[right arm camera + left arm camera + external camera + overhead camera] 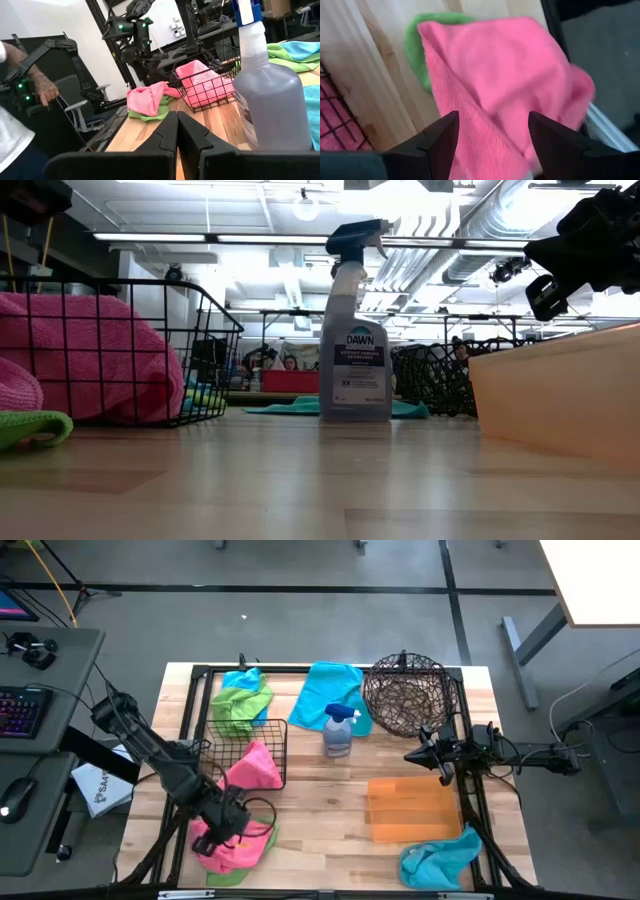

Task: Sort microfiber towel by color & place in baskets
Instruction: Put the pink microfiber cloth into the left wire basket

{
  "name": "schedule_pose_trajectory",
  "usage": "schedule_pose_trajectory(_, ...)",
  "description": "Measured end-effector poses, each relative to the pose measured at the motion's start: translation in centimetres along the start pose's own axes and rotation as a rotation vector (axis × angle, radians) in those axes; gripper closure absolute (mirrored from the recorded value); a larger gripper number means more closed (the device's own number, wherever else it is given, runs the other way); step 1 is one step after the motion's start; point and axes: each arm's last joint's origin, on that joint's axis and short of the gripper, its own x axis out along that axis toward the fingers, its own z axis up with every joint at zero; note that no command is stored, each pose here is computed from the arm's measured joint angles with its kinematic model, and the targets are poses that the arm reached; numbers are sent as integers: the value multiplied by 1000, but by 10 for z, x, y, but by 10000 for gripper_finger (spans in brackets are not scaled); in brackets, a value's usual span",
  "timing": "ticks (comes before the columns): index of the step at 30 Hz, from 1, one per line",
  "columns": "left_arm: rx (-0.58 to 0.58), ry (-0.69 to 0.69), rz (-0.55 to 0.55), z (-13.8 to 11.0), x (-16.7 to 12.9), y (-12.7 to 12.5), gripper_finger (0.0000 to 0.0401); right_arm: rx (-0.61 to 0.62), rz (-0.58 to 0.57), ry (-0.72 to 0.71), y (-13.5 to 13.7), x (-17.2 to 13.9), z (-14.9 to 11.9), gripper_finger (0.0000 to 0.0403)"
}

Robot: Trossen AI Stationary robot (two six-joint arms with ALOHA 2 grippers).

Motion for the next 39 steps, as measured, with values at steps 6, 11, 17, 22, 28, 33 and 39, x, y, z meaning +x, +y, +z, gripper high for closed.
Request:
schedule_pose_trajectory(6, -33, 54, -16, 10, 33, -10, 174, 0, 0, 1, 0, 0, 0, 402)
schedule_pose_trajectory(11, -42, 141, 41, 12, 59, -6, 174, 0, 0, 0, 0, 0, 0, 402)
schedule_pose_trajectory(17, -59, 186, 49, 15, 71, 1, 227, 0, 0, 0, 0, 0, 0, 402)
schedule_pose_trajectory(22, -108, 145, 15, 18, 54, 8, 376, 0, 0, 1, 0, 0, 0, 402)
schedule_pose_trajectory(28, -167, -60, -63, 20, -14, 7, 397, 0, 0, 0, 0, 0, 0, 402)
schedule_pose_trajectory(33, -203, -313, -103, 15, -82, 12, 397, 0, 0, 0, 0, 0, 0, 402)
schedule_pose_trajectory(39, -208, -659, 12, 22, -140, 29, 400, 0, 0, 1, 0, 0, 0, 402)
